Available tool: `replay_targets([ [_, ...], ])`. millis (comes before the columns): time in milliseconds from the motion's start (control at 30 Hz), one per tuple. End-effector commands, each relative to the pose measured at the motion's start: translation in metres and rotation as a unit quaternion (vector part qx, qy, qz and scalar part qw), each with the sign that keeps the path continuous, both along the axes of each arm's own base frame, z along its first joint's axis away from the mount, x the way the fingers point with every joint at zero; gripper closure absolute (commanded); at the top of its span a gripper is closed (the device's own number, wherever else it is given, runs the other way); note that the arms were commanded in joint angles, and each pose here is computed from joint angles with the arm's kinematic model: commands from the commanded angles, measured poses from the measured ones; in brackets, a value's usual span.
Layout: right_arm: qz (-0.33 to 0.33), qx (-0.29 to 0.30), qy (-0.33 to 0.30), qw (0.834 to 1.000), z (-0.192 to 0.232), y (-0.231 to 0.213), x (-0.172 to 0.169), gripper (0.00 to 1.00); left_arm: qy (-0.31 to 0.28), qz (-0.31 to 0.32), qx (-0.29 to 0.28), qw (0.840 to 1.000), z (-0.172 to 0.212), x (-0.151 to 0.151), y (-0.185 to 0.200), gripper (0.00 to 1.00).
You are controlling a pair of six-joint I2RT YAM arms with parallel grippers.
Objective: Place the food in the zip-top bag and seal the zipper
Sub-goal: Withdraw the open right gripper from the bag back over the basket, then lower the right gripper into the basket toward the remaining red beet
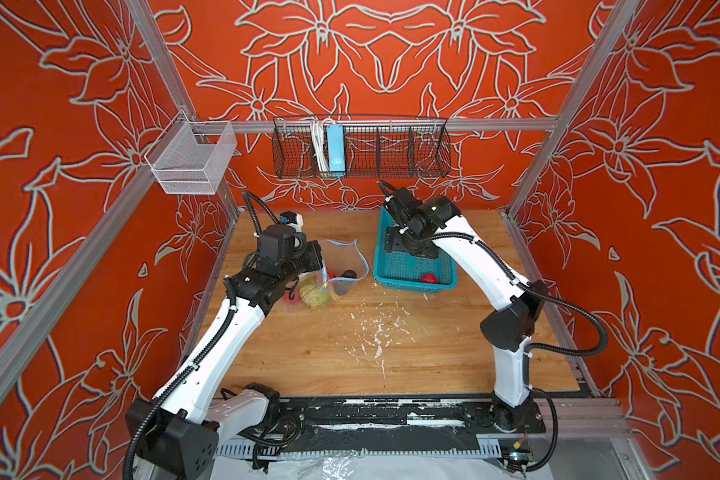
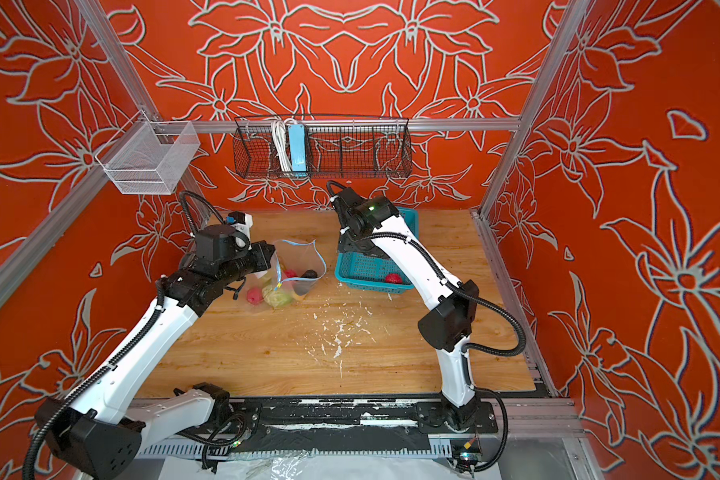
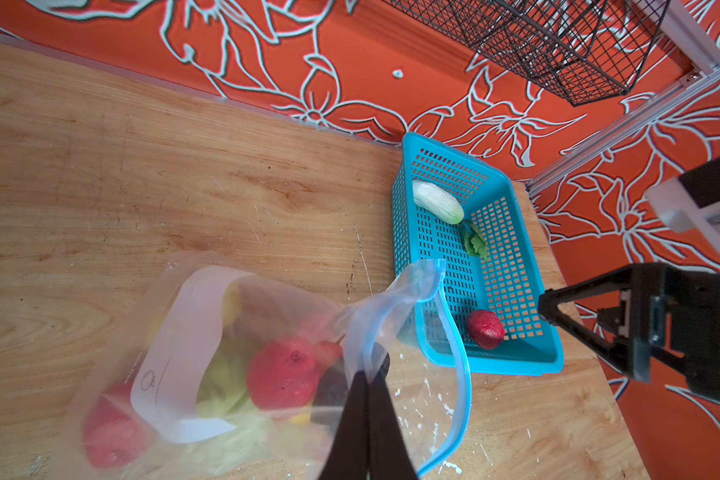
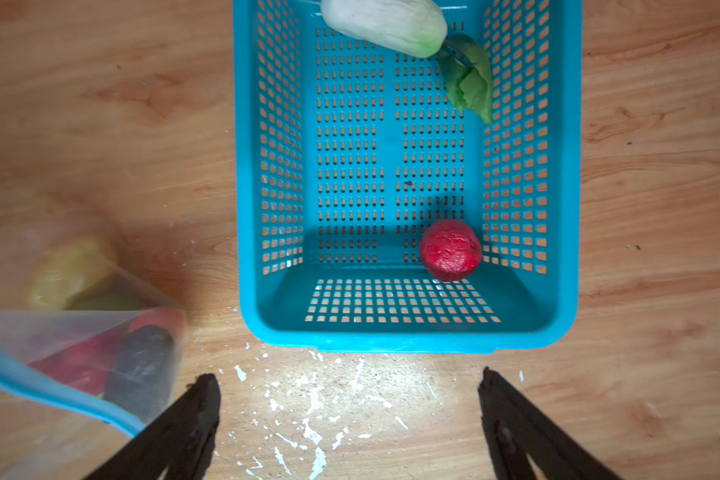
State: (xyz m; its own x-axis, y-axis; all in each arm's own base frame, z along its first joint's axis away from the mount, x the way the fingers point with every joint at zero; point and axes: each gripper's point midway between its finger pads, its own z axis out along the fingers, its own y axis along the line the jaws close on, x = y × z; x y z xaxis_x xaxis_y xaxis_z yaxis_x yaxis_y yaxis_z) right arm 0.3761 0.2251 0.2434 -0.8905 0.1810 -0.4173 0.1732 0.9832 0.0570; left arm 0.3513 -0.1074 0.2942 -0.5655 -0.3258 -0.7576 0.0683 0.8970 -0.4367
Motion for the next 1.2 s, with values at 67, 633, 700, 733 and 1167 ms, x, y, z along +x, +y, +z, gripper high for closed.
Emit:
replay_targets([
  [67, 0.018, -0.039, 0.003, 0.999, 0.002, -0.013, -0.004, 0.02, -0.018, 0.004, -0.005, 1.000, 0.009, 0.001, 0.003, 1.00],
  [633, -0.046, -0.019, 0.013, 0.999, -0.042, -0.072, -0.006, 0.02, -0.016, 0.005, -0.003, 1.000, 0.007, 0.001, 0.003, 1.00],
  [700, -0.048, -0.026, 0.026, 0.998, -0.049, -0.078, -0.006, 0.02, -0.015, 0.004, -0.003, 1.000, 0.007, 0.002, 0.003, 1.00],
  [733, -0.048, -0.028, 0.031, 0.998, -0.051, -0.079, -0.006, 0.02, -0.015, 0.005, -0.003, 1.000, 0.006, 0.002, 0.003, 1.00],
  [1167, -0.019, -0.028, 0.093, 0.995, -0.096, -0.067, 0.007, 0.02, -0.013, 0.006, -0.001, 1.000, 0.004, 0.003, 0.003, 1.00],
])
